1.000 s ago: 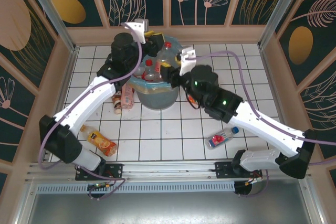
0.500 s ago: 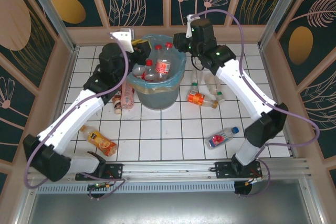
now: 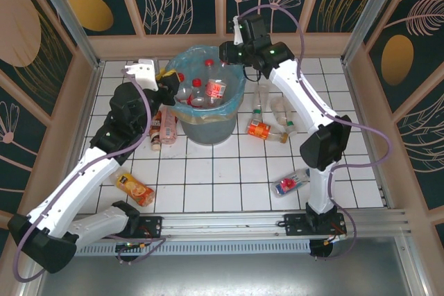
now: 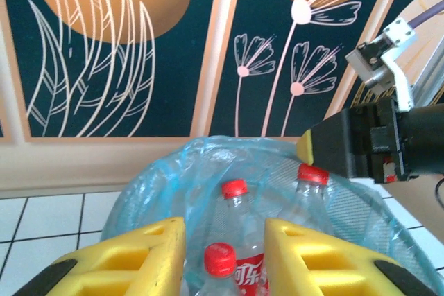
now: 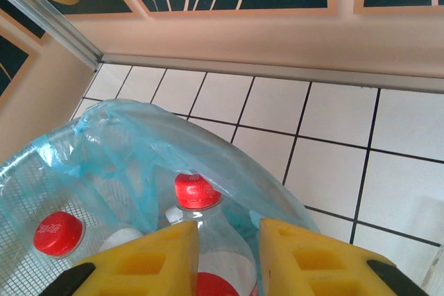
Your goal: Put the plastic bottles in the bin
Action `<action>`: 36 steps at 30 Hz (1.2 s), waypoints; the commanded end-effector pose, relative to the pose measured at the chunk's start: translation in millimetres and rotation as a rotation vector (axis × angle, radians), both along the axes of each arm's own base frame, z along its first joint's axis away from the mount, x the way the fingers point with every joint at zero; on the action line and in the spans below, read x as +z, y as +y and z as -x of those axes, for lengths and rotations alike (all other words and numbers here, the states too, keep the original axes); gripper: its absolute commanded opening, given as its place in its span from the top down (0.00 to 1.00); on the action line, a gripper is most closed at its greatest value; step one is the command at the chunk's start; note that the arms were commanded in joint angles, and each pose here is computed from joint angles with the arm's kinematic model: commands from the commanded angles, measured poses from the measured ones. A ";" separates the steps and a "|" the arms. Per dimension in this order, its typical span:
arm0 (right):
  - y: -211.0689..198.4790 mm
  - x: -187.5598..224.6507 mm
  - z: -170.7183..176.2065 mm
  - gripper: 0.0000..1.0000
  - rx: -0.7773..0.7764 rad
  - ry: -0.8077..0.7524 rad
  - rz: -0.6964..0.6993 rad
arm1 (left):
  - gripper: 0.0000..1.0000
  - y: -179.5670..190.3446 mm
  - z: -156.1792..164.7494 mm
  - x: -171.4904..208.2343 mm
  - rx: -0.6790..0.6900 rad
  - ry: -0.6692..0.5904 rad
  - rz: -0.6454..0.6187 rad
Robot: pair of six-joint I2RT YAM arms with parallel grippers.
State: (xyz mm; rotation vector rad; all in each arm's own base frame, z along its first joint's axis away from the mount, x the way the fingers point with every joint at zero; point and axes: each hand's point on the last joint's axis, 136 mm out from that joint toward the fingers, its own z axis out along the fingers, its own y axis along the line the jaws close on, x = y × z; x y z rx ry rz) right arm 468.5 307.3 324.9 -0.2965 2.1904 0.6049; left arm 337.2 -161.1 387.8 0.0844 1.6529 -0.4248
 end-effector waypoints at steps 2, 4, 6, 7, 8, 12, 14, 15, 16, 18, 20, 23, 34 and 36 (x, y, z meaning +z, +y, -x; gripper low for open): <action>12.6 -1.0 23.8 0.72 0.081 0.051 0.007 | 0.64 8.6 1.3 -9.7 0.042 -0.010 -0.067; 18.8 -1.1 31.6 0.72 0.110 0.067 -0.009 | 0.64 6.7 -1.0 -18.9 0.038 0.008 -0.076; 25.5 -0.5 39.6 0.72 0.141 0.075 -0.024 | 0.64 3.7 -5.4 -33.1 0.036 0.043 -0.086; 27.7 -1.8 42.3 0.72 0.151 0.081 -0.030 | 0.64 2.3 -7.8 -39.6 0.037 0.060 -0.090; 30.7 -2.8 46.3 0.72 0.167 0.089 -0.041 | 0.64 1.4 -10.7 -46.3 0.042 0.080 -0.092; 39.2 -6.1 60.4 0.72 0.210 0.107 -0.065 | 0.65 -6.4 -18.8 -72.2 0.035 0.162 -0.071; 42.5 -4.2 66.4 0.72 0.229 0.101 -0.078 | 0.65 -9.1 -19.8 -86.6 0.030 0.191 -0.050; 44.1 -1.7 68.9 0.72 0.239 0.095 -0.090 | 0.66 -8.7 -20.5 -90.4 0.035 0.196 -0.038; 45.0 -0.7 70.7 0.72 0.247 0.091 -0.099 | 0.66 -8.3 -21.2 -92.0 0.041 0.196 -0.027; 47.0 5.4 74.1 0.72 0.265 0.074 -0.125 | 0.67 -6.7 -23.0 -93.9 0.060 0.193 -0.003; 49.5 12.9 77.3 0.71 0.286 0.056 -0.153 | 0.69 -3.7 -26.0 -94.1 0.086 0.190 0.013; 53.3 19.2 81.2 0.68 0.314 0.048 -0.188 | 0.70 -1.6 -30.2 -96.1 0.113 0.191 0.037; 63.3 20.9 120.5 0.57 0.439 0.079 -0.234 | 0.70 -1.7 -34.7 -101.0 0.133 0.195 0.081; 66.0 18.3 128.0 0.58 0.450 0.078 -0.223 | 0.70 -1.7 -34.6 -102.3 0.132 0.197 0.084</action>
